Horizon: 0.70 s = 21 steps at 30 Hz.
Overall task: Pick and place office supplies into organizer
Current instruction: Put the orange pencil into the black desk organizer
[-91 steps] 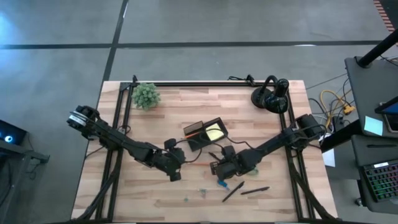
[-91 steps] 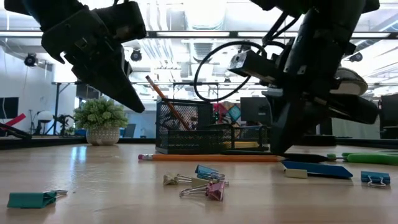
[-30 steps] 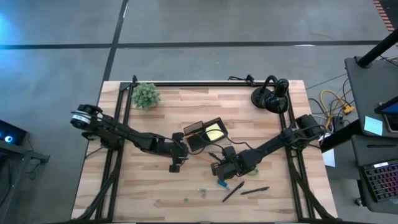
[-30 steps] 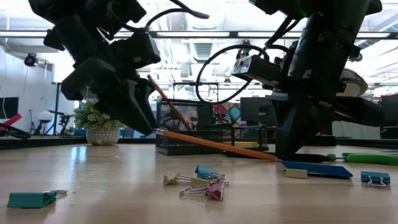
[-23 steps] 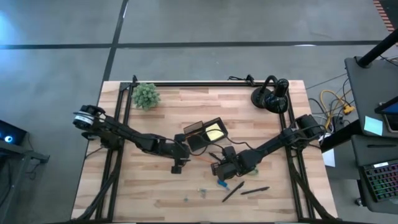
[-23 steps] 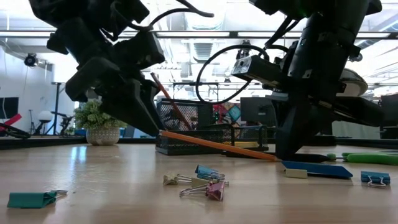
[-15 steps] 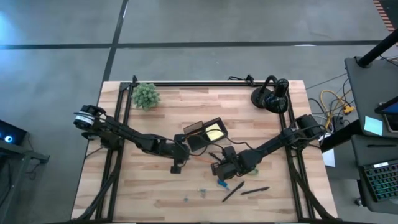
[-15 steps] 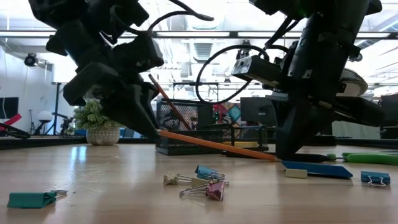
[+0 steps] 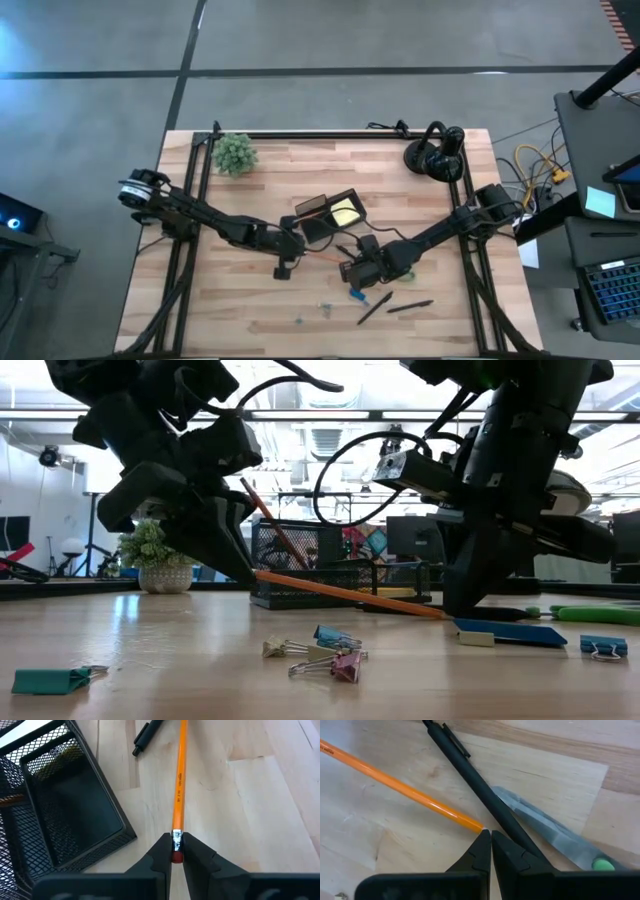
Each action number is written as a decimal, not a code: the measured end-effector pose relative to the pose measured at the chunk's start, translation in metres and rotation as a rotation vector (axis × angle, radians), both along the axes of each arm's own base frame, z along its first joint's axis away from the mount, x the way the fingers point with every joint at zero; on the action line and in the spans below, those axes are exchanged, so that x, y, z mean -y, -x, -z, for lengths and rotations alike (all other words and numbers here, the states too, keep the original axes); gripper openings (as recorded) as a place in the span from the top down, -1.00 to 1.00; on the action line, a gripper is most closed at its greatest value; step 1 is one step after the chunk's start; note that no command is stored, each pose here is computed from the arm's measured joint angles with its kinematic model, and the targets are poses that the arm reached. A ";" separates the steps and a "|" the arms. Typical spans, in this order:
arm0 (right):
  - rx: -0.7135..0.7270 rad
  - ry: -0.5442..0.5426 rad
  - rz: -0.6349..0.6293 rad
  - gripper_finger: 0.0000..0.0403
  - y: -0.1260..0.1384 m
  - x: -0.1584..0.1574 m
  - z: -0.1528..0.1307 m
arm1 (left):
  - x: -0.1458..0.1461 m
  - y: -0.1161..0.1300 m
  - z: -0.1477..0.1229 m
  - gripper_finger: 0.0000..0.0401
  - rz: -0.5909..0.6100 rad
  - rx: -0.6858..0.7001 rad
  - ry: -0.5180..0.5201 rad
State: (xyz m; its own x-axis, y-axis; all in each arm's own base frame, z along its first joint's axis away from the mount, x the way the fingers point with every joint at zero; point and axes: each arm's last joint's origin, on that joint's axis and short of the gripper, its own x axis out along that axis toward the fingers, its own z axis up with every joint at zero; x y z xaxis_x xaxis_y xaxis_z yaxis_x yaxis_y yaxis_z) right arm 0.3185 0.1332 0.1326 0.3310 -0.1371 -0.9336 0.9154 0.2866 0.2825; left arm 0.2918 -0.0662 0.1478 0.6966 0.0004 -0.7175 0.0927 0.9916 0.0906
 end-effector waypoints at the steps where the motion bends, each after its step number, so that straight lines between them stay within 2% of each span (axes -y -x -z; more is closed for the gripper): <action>1: 0.000 0.001 -0.003 0.96 0.000 0.000 0.000 | 0.000 0.000 0.000 0.92 -0.001 -0.001 0.000; 6: -0.008 0.009 -0.045 0.96 -0.001 -0.002 -0.004 | -0.001 0.000 -0.004 0.92 -0.030 -0.059 -0.040; 9: 0.044 0.040 -0.056 0.96 -0.003 -0.006 -0.018 | 0.000 0.002 -0.012 0.92 -0.039 -0.109 -0.075; 16: 0.070 0.171 -0.053 0.96 0.009 -0.007 -0.051 | 0.003 0.004 -0.052 0.97 -0.076 -0.069 -0.054; 18: 0.068 0.175 -0.035 0.96 0.015 -0.005 -0.060 | 0.002 0.006 -0.060 0.98 -0.092 -0.050 -0.056; 21: 0.028 0.170 -0.016 0.96 0.025 -0.003 -0.056 | 0.004 0.012 -0.067 0.98 -0.120 -0.047 -0.033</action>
